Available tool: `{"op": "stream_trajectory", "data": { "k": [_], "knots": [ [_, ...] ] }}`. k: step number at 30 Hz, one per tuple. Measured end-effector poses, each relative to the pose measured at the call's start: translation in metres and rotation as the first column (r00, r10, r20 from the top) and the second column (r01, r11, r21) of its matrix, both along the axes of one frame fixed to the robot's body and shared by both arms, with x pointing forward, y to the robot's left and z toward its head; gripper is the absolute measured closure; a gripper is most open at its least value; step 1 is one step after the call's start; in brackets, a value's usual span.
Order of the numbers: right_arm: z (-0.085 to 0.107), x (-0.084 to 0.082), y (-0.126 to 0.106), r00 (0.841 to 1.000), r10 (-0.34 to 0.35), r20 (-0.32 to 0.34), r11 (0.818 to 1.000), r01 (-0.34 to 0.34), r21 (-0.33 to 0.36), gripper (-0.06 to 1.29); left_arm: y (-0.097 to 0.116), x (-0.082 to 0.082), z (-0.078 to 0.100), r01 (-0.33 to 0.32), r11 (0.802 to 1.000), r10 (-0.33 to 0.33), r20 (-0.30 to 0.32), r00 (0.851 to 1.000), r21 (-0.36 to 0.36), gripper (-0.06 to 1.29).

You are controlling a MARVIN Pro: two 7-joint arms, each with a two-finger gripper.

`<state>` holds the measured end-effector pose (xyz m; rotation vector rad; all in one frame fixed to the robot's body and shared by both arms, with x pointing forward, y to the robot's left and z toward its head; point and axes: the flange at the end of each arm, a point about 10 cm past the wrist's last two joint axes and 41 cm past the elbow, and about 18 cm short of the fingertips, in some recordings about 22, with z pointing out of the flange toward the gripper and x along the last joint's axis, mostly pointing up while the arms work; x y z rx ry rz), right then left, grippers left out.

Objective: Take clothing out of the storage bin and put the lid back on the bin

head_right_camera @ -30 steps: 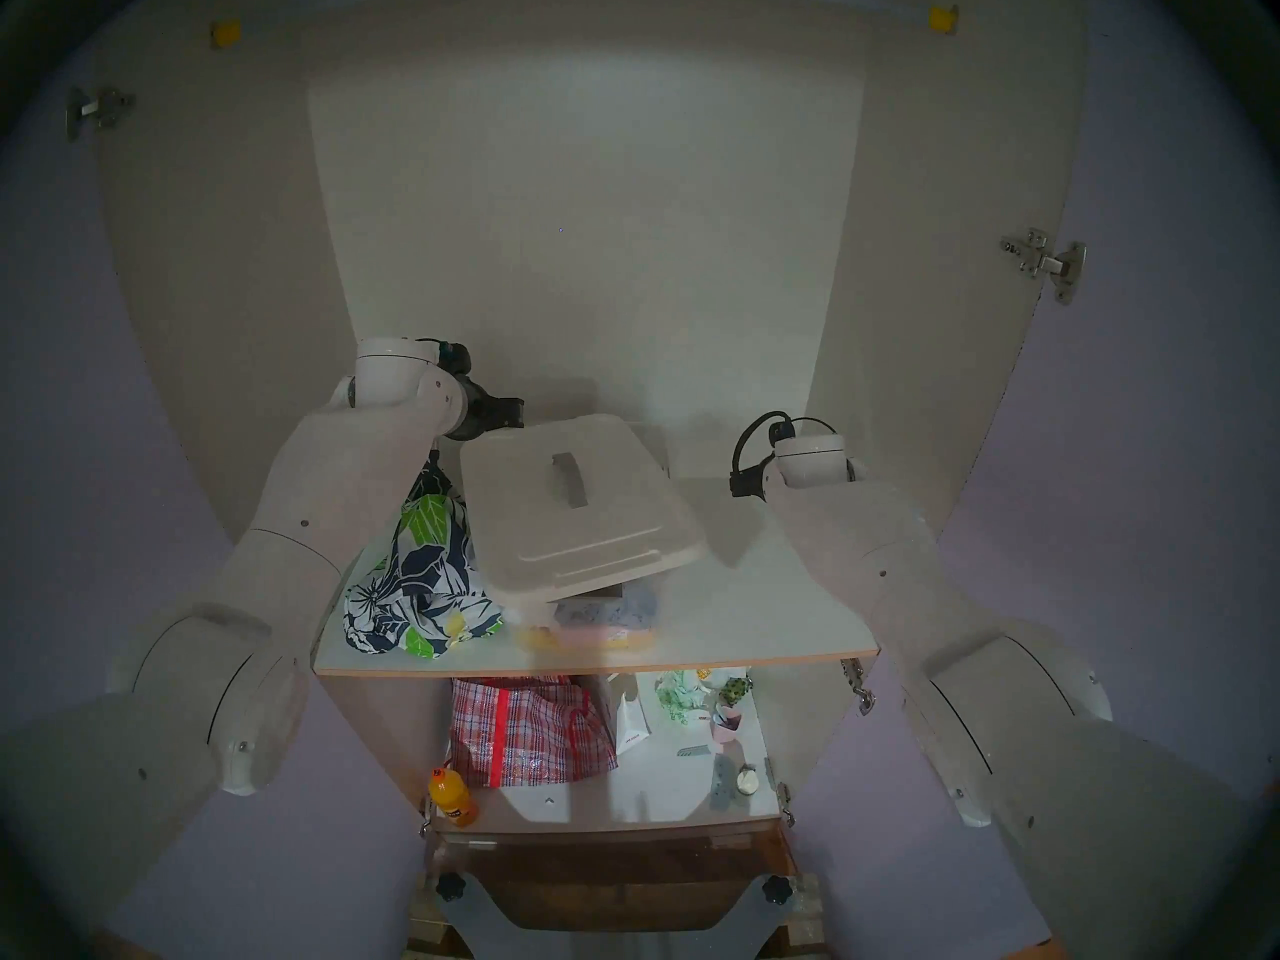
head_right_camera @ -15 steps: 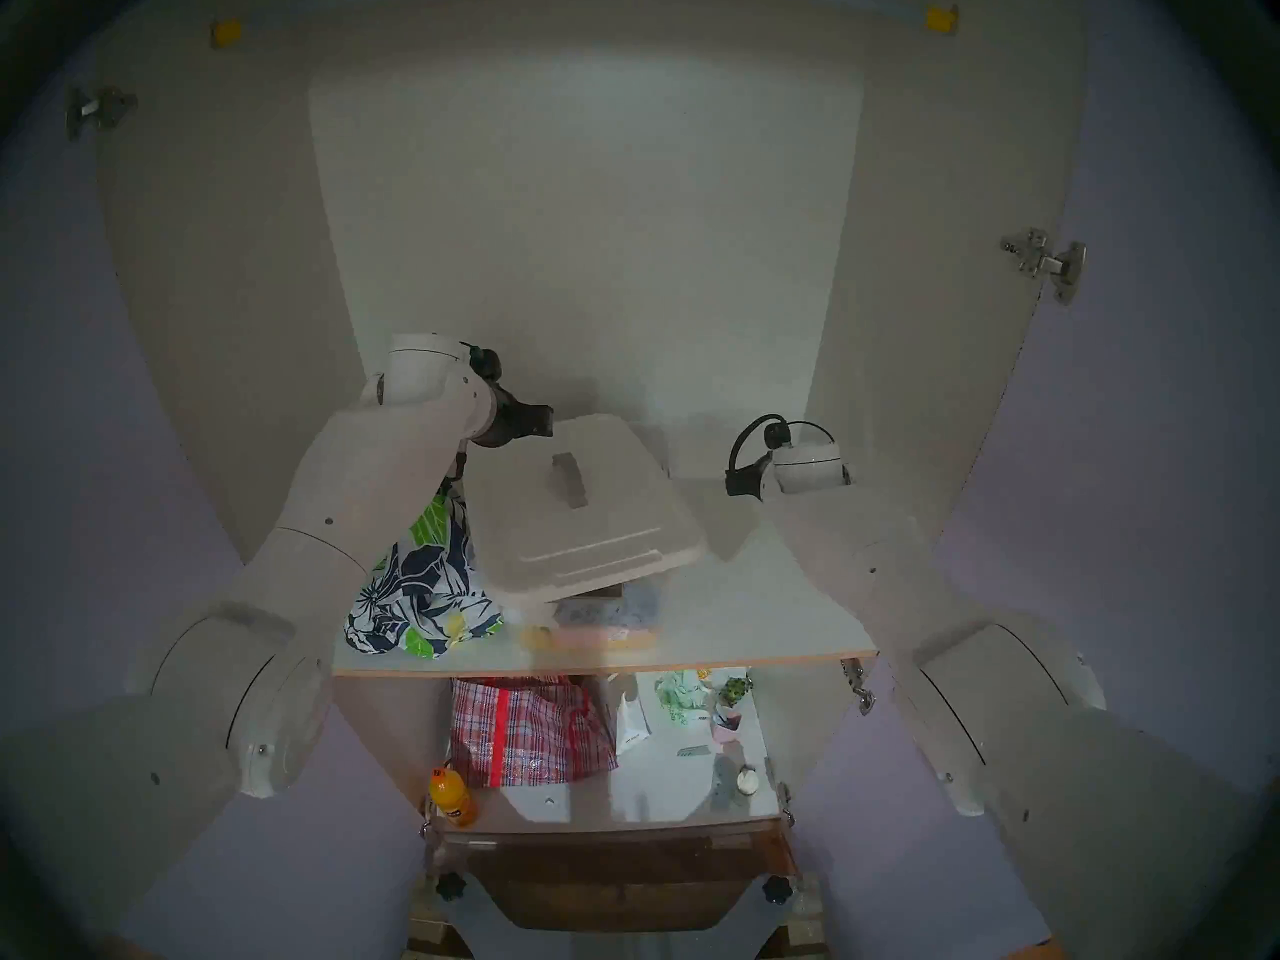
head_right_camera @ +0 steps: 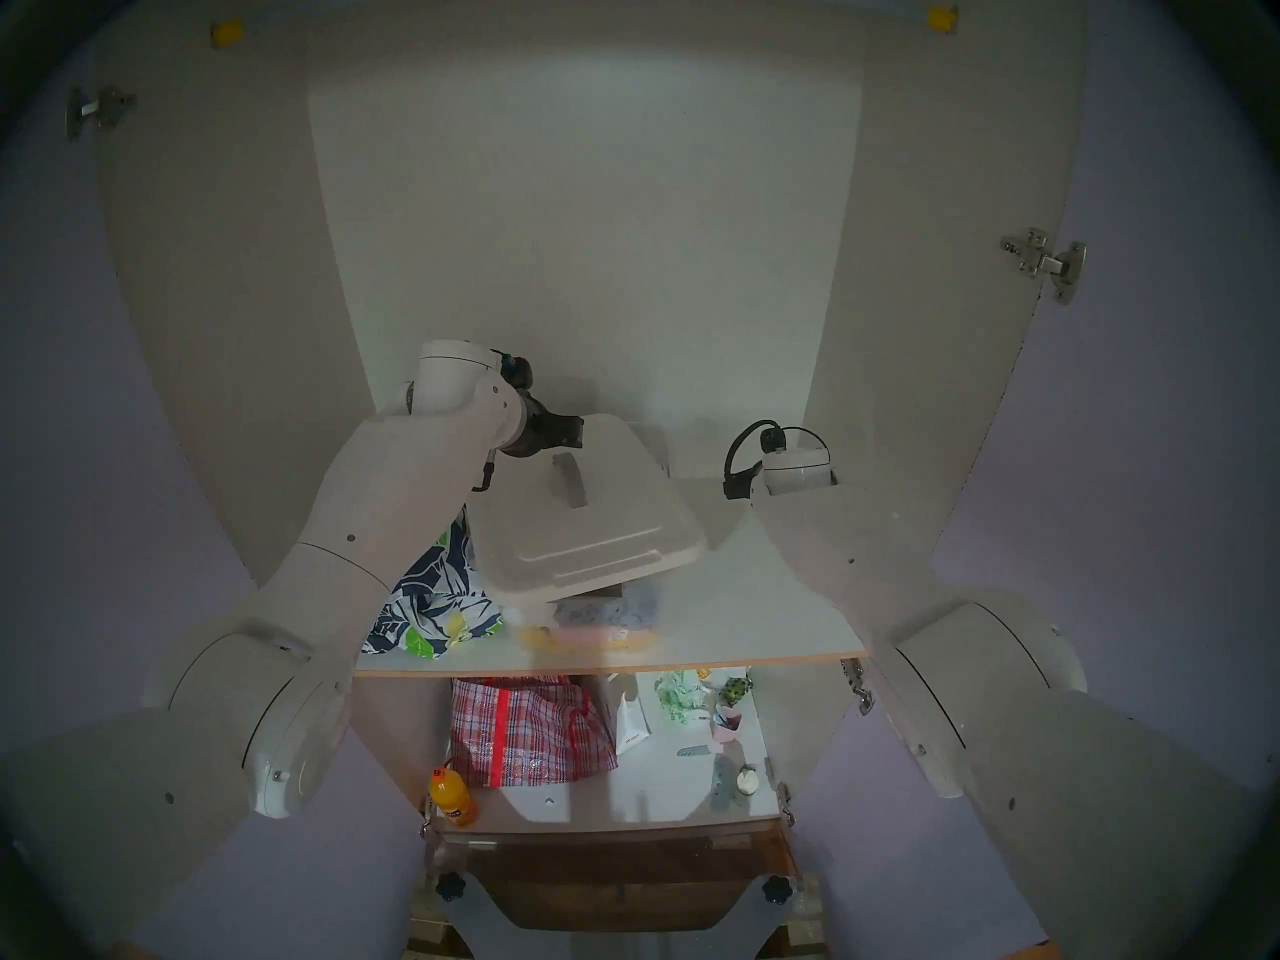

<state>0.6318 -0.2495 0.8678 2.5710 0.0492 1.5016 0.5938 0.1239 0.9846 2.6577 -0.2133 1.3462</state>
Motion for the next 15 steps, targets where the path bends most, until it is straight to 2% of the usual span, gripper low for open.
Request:
{"op": "stream_trajectory", "data": {
  "k": [6,15],
  "knots": [
    [0.002,0.003,-0.002,0.999,0.000,0.040,1.000,-0.001,0.012,0.00,-0.005,-0.007,-0.002,-0.009,1.000,0.009,0.006,1.000,-0.001,-0.01],
    [-0.008,0.003,-0.024,0.998,-0.019,0.055,1.000,0.019,0.004,0.00,-0.011,-0.012,-0.009,-0.033,0.999,0.033,-0.004,0.999,0.004,-0.01]
  ]
}}
